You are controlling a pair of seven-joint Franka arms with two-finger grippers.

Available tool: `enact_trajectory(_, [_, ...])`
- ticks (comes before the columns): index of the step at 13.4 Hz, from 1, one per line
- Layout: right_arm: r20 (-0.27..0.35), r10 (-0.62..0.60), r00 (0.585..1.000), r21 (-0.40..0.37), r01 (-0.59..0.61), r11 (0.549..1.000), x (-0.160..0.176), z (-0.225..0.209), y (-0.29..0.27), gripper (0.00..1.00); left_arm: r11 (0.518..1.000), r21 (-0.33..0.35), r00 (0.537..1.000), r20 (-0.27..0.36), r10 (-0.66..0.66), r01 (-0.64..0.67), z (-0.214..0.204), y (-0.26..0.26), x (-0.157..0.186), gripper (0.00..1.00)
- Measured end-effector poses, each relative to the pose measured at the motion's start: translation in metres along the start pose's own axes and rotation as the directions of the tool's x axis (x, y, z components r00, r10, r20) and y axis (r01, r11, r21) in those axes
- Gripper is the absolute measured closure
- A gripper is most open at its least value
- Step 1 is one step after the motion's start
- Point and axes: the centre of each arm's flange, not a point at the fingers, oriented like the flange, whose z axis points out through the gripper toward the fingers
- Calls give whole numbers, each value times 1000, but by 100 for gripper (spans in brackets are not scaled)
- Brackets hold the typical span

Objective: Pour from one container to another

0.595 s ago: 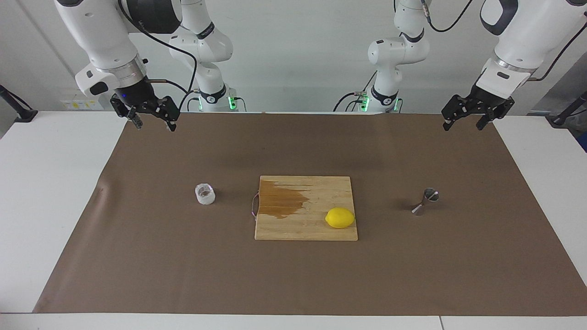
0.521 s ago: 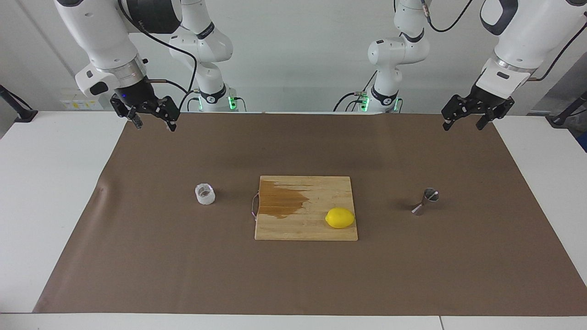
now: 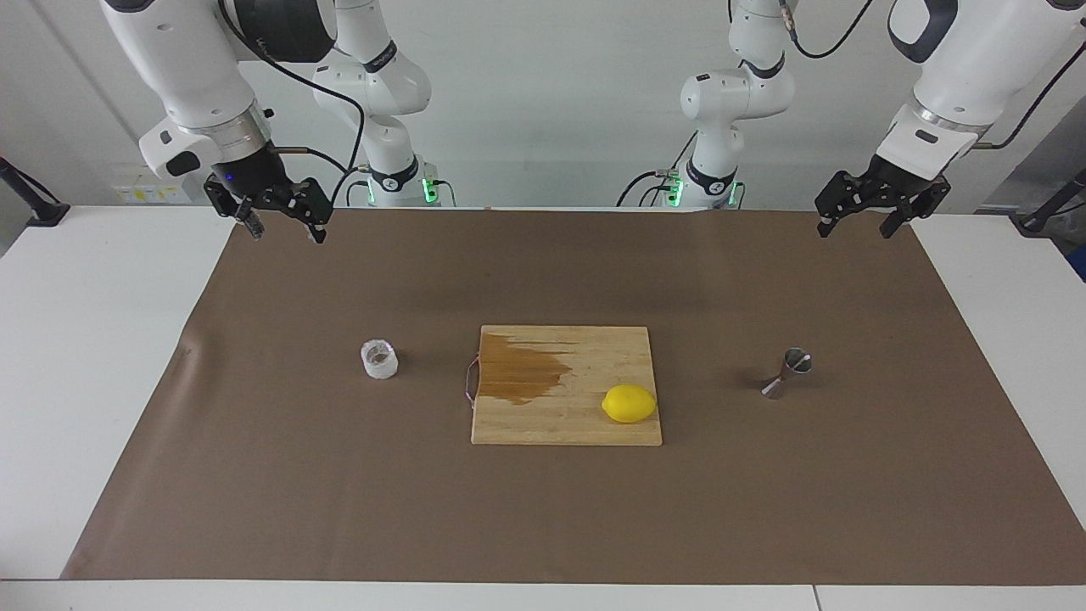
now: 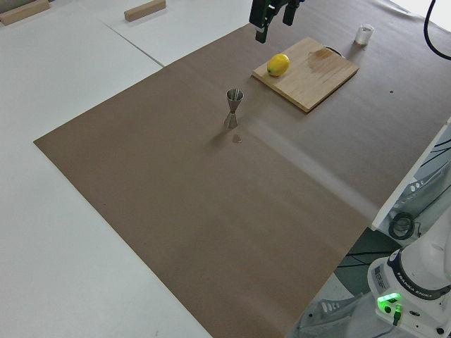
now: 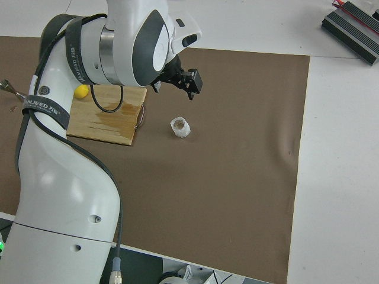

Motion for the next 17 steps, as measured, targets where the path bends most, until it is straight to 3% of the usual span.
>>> enact_trajectory(6, [0, 0, 1000, 0, 0, 1000, 0, 0, 0, 0, 999, -24, 999, 21, -30, 30, 30, -12, 4, 0])
enact_trajectory(10, [0, 0, 1000, 0, 0, 1000, 0, 0, 0, 0, 969, -132, 977, 66, -202, 209, 98, -70, 15, 0])
enact_trajectory(12, [0, 0, 1000, 0, 0, 1000, 0, 0, 0, 0, 909, -195, 930, 95, -356, 368, 135, -81, 15, 0])
enact_trajectory(14, [0, 0, 1000, 0, 0, 1000, 0, 0, 0, 0, 820, -246, 856, 132, -500, 517, 164, -82, 12, 0])
enact_trajectory(17, [0, 0, 1000, 0, 0, 1000, 0, 0, 0, 0, 607, -310, 677, 237, -696, 732, 184, -80, 10, 0])
